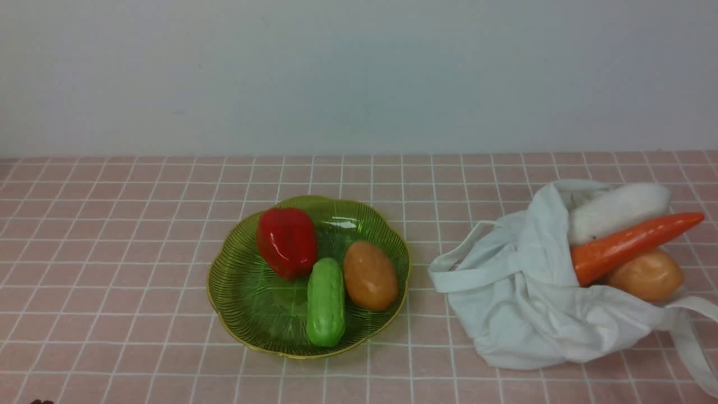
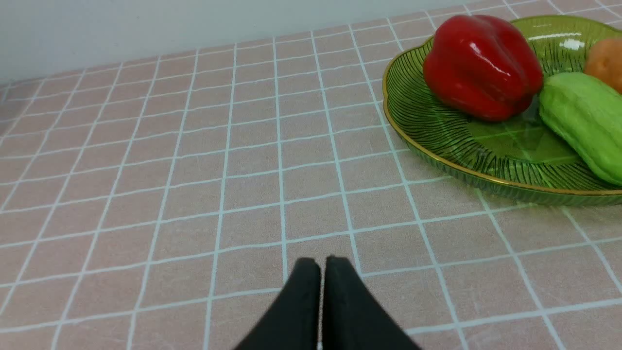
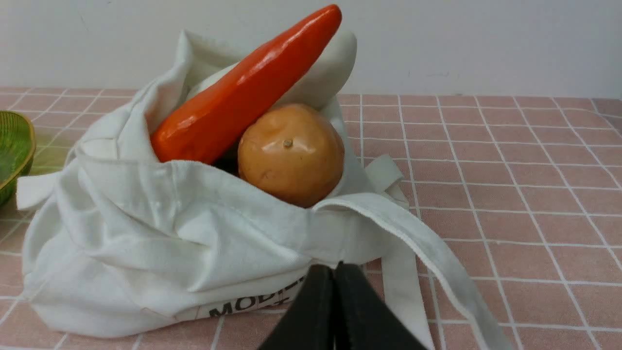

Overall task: Take vegetables from bag on pink coffee tablecloth place on plate.
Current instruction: 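Reach into the cloth bag and grasp a vegetable inside it with the right gripper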

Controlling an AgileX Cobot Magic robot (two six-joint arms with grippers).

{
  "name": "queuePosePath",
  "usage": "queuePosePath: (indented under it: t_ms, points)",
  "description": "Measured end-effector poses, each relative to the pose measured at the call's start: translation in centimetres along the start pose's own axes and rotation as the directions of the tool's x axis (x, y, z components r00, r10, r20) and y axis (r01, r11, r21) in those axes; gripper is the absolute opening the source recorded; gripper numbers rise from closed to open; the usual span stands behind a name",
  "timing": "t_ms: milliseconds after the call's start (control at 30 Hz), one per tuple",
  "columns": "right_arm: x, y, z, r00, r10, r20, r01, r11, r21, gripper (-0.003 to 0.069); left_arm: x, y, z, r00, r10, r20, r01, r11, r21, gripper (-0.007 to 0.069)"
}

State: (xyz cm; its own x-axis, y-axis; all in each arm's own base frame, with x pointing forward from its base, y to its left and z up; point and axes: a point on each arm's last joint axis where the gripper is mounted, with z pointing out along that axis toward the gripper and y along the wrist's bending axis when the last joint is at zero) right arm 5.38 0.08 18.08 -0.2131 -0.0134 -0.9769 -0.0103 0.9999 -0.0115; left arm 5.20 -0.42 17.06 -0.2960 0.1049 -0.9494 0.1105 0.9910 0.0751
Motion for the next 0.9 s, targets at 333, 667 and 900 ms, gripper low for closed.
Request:
queuePosePath:
  t_ms: [333,667,900]
  points:
    - [0.00,0.00,0.00,1.000,-0.001,0.000,0.001,1.000,0.000,-0.0010,0.00,0.00,0.00,1.000,0.000,0.000,0.000,1.000,0.000,-0.0005]
    - [0.00,0.00,0.00,1.000,-0.001,0.000,0.001,1.000,0.000,-0.0010,0.00,0.00,0.00,1.000,0.000,0.000,0.000,1.000,0.000,-0.0005]
    - [-0.50,0.20,0.06,0.983,0.167,0.076,-0.165,0.986,-0.035,-0.0010,0.00,0.00,0.00,1.000,0.000,0.000,0.000,1.000,0.000,-0.0005]
